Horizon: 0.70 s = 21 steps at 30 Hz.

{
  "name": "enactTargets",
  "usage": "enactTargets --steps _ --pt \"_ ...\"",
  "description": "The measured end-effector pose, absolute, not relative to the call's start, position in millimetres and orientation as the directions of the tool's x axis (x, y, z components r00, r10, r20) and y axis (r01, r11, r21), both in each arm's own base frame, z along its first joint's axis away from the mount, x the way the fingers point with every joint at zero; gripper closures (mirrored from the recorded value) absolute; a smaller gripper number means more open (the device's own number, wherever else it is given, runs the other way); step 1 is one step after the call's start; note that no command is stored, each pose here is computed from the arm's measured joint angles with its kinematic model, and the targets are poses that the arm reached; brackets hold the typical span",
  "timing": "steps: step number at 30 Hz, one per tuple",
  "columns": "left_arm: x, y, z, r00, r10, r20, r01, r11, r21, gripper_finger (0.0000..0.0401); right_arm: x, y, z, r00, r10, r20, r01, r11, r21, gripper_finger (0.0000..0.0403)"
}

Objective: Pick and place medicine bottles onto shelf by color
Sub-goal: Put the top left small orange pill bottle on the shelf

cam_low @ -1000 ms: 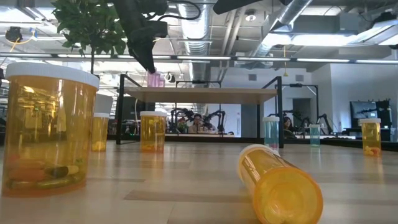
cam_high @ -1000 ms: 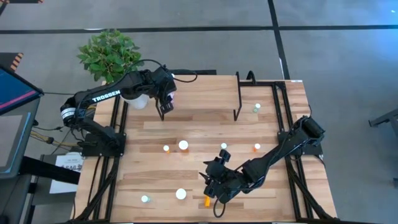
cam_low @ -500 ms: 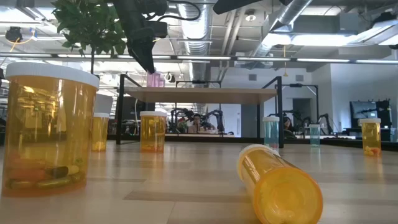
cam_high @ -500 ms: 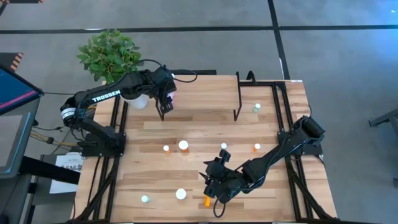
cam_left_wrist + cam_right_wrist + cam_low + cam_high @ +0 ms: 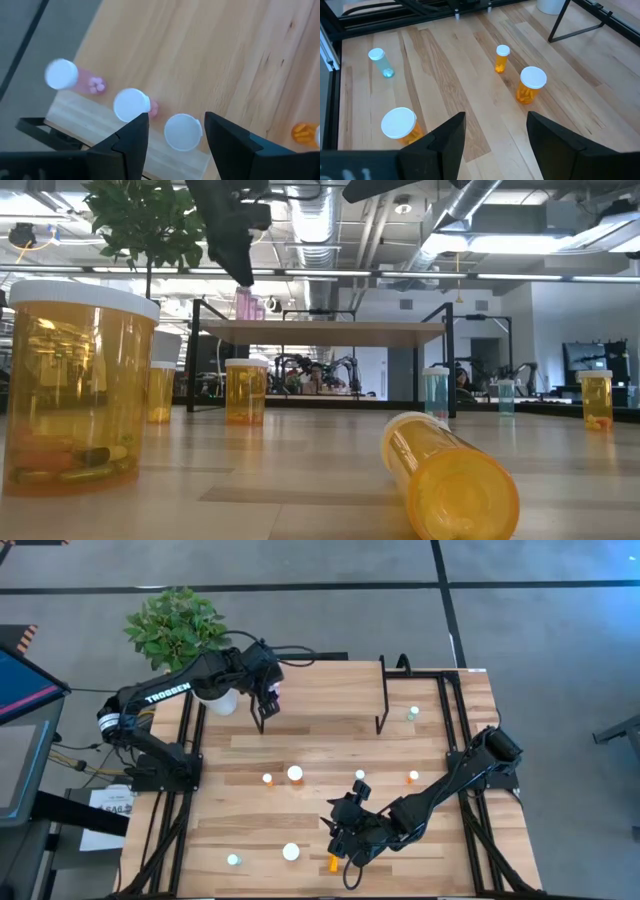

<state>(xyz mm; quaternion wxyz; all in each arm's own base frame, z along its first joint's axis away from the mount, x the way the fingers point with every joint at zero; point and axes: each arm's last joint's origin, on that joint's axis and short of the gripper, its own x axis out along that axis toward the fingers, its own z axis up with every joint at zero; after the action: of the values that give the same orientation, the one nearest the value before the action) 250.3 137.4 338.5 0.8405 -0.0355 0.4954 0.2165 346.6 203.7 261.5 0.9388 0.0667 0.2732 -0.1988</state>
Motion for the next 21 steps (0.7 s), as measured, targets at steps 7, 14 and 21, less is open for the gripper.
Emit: enactTargets --steps 7,14,21 --pt "245.9 133.6 358.9 0.421 0.325 -0.847 -0.401 0.904 0.148 0.0220 346.5 203.7 261.4 0.771 -0.337 -0.540 0.413 0.911 0.021 0.0172" --pt "225.5 93.9 411.3 0.692 0.299 -0.657 -0.309 0.945 0.104 0.0228 346.4 203.5 261.2 0.770 -0.338 -0.541 0.413 0.911 0.018 0.0172" --pt "167.0 30.9 425.9 0.920 0.120 -0.373 -0.131 0.991 -0.003 0.0251 344.8 206.1 261.2 0.772 -0.331 -0.542 0.406 0.914 0.020 0.0172"
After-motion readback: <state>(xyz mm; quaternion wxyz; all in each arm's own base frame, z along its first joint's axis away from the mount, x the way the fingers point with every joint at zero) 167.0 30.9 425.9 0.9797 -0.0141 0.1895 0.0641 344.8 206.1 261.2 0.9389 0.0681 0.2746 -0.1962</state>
